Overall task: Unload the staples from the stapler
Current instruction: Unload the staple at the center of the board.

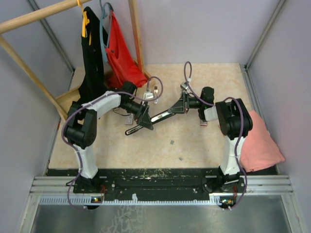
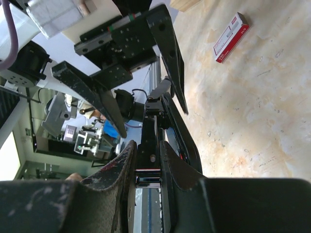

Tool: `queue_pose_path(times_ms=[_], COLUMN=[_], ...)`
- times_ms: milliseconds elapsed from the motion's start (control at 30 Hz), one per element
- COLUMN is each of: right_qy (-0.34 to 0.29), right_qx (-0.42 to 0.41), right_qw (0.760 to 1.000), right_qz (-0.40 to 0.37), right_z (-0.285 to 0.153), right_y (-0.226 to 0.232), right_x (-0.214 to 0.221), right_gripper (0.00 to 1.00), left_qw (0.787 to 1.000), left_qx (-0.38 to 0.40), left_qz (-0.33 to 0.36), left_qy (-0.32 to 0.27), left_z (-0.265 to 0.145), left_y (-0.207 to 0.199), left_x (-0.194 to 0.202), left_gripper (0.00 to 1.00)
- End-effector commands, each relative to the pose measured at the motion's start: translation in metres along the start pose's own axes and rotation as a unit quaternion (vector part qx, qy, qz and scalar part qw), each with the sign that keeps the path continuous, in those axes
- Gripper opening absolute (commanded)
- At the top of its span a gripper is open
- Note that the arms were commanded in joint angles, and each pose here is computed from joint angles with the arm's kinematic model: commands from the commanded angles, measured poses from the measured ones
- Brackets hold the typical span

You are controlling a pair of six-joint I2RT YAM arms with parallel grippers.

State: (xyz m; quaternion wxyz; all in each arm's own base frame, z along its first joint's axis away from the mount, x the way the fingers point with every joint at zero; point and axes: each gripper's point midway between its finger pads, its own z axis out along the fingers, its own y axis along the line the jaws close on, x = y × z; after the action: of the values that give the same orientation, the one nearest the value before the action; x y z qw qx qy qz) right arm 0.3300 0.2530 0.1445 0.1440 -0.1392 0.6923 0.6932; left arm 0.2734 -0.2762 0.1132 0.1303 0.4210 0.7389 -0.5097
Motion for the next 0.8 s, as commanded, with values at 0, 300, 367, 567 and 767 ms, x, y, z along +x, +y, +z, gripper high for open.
queue_pose_path(times_ms=[0,300,367,567,767], right_qy=[0.003,0.003,0.004,0.003,0.002], right_qx=[-0.015,-0.014,-0.014,-0.016,-0.019], right_qw=[0.997,0.995,0.995,0.994,0.992], right_qz=[-0.080,-0.096,-0.099,-0.113,-0.122], right_z=[0.001,0.000,0.000,0.000,0.000], right_y=[0.033,0.032,0.032,0.034,0.038], right_x=[-0.007,-0.006,-0.006,-0.005,-0.004], right_gripper=[0.00,0.00,0.00,0.00,0.00], left_qw=[0.998,0.993,0.992,0.989,0.989], left_qx=[0.059,0.108,0.115,0.131,0.126], left_qz=[-0.018,-0.045,-0.049,-0.061,-0.075], left_qy=[0.005,-0.001,-0.004,-0.007,0.000], left_z=[0.011,0.018,0.019,0.021,0.024], left_y=[-0.022,-0.029,-0.030,-0.032,-0.027], left_x=[0.000,0.002,0.001,0.001,0.003], left_gripper=[0.94,0.75,0.70,0.68,0.71])
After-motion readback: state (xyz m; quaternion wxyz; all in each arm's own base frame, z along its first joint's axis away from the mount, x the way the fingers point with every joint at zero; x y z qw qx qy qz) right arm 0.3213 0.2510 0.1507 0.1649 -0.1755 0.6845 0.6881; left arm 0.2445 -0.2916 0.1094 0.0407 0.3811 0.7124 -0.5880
